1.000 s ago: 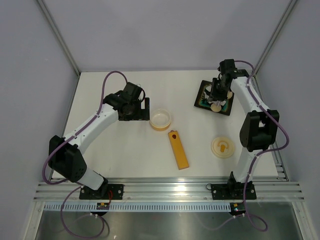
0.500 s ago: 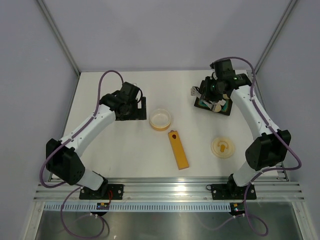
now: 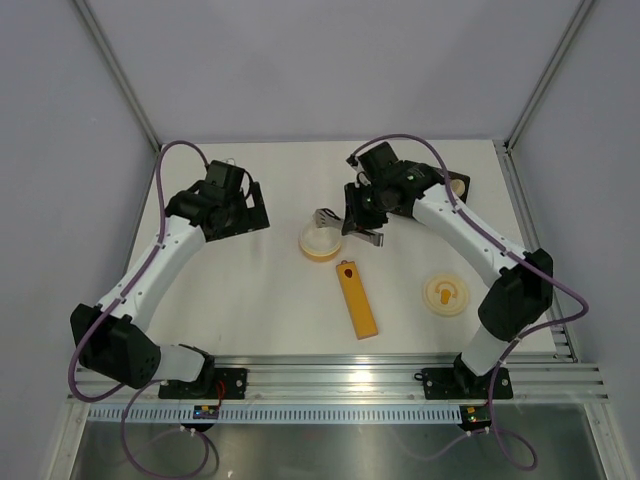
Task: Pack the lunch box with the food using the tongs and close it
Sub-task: Place the fake food in the packing box.
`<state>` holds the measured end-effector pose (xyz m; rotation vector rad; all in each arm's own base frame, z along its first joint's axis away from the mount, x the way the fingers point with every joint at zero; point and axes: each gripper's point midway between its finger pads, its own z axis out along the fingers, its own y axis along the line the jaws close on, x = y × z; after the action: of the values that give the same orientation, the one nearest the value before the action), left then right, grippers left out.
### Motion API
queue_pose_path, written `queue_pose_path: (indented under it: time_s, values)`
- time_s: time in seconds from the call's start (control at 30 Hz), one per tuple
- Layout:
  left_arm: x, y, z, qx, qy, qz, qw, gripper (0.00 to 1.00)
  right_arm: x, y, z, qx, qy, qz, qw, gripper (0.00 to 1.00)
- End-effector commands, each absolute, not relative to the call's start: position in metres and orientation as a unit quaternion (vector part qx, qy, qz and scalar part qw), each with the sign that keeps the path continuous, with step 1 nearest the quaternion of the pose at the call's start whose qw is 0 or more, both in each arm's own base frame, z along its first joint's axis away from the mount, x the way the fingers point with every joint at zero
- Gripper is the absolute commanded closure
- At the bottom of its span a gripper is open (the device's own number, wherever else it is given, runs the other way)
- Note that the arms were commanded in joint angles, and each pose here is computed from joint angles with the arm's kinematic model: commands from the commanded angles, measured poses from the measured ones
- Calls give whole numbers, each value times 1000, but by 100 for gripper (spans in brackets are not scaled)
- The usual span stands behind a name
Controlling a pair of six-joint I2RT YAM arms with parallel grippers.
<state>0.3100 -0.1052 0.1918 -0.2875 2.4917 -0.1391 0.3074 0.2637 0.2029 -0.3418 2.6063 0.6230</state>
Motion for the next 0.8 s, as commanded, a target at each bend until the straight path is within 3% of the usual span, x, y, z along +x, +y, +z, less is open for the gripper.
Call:
queue_pose_path:
  time_s: [0.0, 0.77]
  values:
    - [313, -108, 200, -119, 934, -72, 330, 1, 307, 292, 205, -144, 931, 254, 220, 91]
    - [307, -112, 183, -113, 941, -78, 310, 1, 301, 306, 156, -141, 943, 245, 174, 89]
